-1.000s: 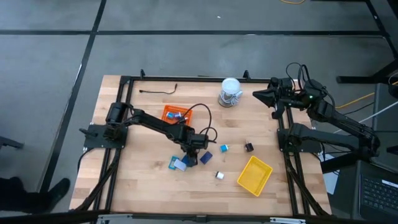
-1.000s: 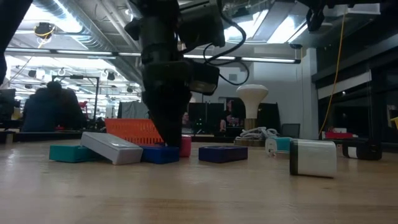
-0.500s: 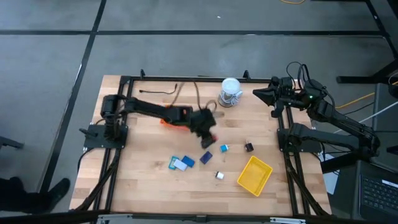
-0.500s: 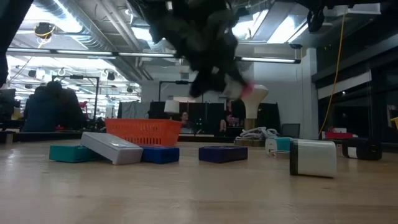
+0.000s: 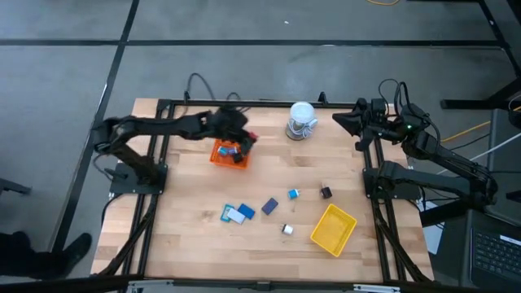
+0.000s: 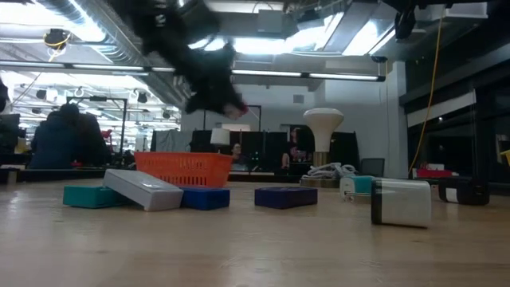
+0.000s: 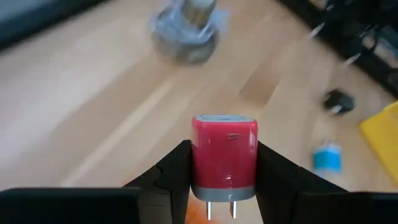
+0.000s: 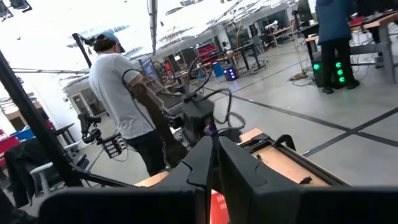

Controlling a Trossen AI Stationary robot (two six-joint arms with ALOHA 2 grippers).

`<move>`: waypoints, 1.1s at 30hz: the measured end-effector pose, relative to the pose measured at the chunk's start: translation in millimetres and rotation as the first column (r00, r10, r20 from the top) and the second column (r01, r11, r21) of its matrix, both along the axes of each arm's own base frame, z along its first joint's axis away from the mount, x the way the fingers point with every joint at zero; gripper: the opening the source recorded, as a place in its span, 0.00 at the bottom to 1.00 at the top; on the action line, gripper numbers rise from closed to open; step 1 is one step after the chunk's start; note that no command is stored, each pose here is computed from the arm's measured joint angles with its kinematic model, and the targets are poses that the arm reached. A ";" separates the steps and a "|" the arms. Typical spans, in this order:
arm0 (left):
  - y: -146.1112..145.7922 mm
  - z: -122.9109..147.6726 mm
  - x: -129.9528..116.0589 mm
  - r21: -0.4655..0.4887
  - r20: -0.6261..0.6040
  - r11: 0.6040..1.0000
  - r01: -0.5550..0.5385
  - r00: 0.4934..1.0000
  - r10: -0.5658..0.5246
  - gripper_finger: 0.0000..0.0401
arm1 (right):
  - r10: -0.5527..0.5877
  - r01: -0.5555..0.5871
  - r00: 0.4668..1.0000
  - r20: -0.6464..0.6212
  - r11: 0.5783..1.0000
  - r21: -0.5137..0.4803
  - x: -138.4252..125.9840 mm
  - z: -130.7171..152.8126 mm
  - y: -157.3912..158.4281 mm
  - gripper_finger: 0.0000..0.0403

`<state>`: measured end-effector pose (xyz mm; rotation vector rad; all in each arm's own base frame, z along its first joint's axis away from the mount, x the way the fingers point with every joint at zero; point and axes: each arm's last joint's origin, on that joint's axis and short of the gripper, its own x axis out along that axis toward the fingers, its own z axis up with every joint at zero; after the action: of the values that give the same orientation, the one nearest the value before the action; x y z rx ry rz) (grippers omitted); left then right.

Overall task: Pick & Place Office items
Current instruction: Put the pink charger adapter into the orange basket, then put the blue charger adapter into the orange basket

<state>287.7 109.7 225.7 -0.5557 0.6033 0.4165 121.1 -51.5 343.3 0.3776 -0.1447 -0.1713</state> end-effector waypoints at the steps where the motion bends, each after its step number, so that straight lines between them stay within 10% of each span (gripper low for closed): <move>1: -1.6 -6.5 -11.1 -0.014 -0.015 1.000 -0.013 1.000 0.013 0.32 | -0.009 0.009 1.000 0.000 1.000 0.001 -0.1 0.0 -0.3 0.08; 14: -20.4 -63.1 -84.2 -0.143 -0.155 0.981 -0.134 0.982 0.112 0.32 | -0.095 0.095 0.995 0.009 0.995 0.036 -0.7 0.0 -2.7 0.08; 24: -15.0 -43.7 -73.0 -0.099 -0.088 0.990 -0.096 0.992 0.088 0.64 | -0.145 0.144 0.989 0.012 0.988 0.053 -0.7 -0.1 -4.3 0.08; 33: -15.2 5.2 -46.1 -0.043 0.066 0.998 0.039 0.997 -0.036 0.65 | -0.145 0.144 0.989 0.007 0.988 0.055 0.5 -0.8 -4.9 0.08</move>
<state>241.7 94.5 230.9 -0.5969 0.5608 0.3494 121.6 -56.4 342.5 0.4223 -0.1783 -0.3172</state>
